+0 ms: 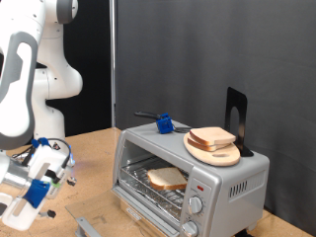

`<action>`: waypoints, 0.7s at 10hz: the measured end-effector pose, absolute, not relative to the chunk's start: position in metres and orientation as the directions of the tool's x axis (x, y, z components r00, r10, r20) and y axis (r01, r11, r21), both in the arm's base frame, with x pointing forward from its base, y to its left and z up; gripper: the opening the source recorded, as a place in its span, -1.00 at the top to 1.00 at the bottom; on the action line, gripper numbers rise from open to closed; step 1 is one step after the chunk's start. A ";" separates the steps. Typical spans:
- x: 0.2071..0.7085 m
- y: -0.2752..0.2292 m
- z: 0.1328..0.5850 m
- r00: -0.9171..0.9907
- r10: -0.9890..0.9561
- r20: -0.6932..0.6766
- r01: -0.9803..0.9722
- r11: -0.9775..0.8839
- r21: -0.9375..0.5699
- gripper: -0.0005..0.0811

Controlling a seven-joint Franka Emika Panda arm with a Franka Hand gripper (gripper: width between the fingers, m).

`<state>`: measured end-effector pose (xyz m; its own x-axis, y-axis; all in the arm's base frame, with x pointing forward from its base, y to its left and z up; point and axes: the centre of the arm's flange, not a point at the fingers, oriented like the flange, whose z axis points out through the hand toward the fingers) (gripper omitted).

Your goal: Make a piece of toast with the oven

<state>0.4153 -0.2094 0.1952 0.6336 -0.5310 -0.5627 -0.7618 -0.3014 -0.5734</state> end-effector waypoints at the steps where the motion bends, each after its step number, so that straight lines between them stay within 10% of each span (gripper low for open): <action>1: 0.414 -0.203 0.187 0.634 -0.529 -0.564 -0.762 -0.306 -0.570 -0.68; 7: 0.404 -0.165 0.165 0.635 -0.502 -0.588 -0.766 -0.309 -0.563 -0.68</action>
